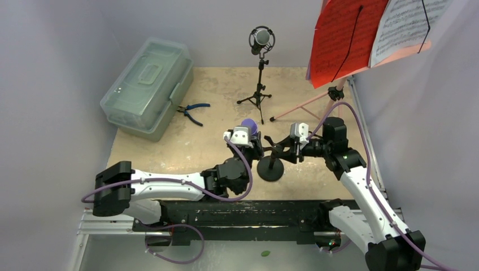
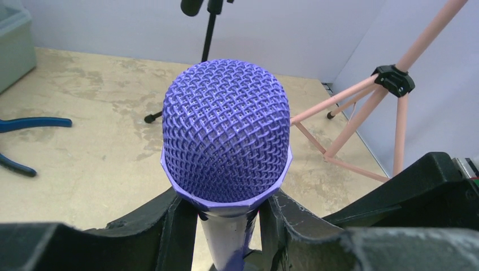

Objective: Pack up the instrument practice props
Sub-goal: Remove the microphone from the microphone stand.

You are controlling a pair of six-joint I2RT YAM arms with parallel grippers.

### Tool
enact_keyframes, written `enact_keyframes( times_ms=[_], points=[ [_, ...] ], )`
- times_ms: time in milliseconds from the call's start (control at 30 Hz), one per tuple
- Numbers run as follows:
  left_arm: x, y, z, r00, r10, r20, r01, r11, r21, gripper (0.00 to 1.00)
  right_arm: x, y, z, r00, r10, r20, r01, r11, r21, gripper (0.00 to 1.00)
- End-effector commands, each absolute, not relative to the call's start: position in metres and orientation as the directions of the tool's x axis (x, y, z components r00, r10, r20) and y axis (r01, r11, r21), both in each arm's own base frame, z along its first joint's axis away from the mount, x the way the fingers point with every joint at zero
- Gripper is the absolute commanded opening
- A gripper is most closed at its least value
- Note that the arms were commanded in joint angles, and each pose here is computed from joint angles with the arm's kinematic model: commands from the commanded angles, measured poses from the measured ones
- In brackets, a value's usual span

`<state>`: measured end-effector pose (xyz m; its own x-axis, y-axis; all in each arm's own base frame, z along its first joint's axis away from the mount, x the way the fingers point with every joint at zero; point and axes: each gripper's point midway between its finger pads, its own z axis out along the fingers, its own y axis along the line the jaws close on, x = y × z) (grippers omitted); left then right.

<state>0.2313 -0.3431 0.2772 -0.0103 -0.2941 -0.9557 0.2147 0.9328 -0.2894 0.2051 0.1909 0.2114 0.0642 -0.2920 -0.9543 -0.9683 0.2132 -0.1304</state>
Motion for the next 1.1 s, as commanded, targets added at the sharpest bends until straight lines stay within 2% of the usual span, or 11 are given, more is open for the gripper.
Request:
enact_keyframes(
  times_ms=[0, 100, 133, 300, 400, 567, 733, 1067],
  points=[
    [0.225, -0.319, 0.301, 0.020, -0.345, -0.938, 0.212, 0.919, -0.333, 0.00, 0.210, 0.187, 0.209, 0.087, -0.320, -0.943, -0.961, 0.221, -0.164, 0.07],
    [0.224, -0.310, 0.300, 0.021, -0.320, -0.947, 0.214, 0.927, -0.309, 0.00, 0.206, 0.188, 0.207, 0.086, -0.319, -0.944, -0.966, 0.206, -0.158, 0.17],
    [0.223, -0.307, 0.298, 0.019, -0.308, -0.951, 0.214, 0.931, -0.297, 0.00, 0.206, 0.188, 0.208, 0.085, -0.318, -0.944, -0.966, 0.205, -0.156, 0.23],
    [0.218, -0.295, 0.286, -0.015, -0.239, -0.971, 0.231, 0.944, -0.236, 0.00, 0.202, 0.186, 0.207, 0.079, -0.324, -0.943, -0.967, 0.206, -0.152, 0.74],
    [0.210, -0.290, 0.276, -0.062, -0.193, -0.979, 0.287, 0.936, -0.202, 0.00, 0.200, 0.185, 0.209, 0.078, -0.332, -0.940, -0.966, 0.210, -0.154, 0.90],
    [0.192, -0.272, 0.262, -0.146, -0.182, -0.972, 0.384, 0.896, -0.225, 0.00, 0.195, 0.182, 0.209, 0.082, -0.353, -0.932, -0.967, 0.199, -0.161, 0.99],
    [0.181, -0.242, 0.261, -0.186, -0.219, -0.958, 0.391, 0.878, -0.277, 0.00, 0.192, 0.178, 0.209, 0.086, -0.375, -0.923, -0.967, 0.193, -0.169, 0.99],
    [0.185, -0.215, 0.255, -0.196, -0.106, -0.975, 0.307, 0.938, -0.164, 0.00, 0.175, 0.178, 0.221, 0.137, -0.372, -0.918, -0.974, 0.119, -0.193, 0.99]
  ],
)
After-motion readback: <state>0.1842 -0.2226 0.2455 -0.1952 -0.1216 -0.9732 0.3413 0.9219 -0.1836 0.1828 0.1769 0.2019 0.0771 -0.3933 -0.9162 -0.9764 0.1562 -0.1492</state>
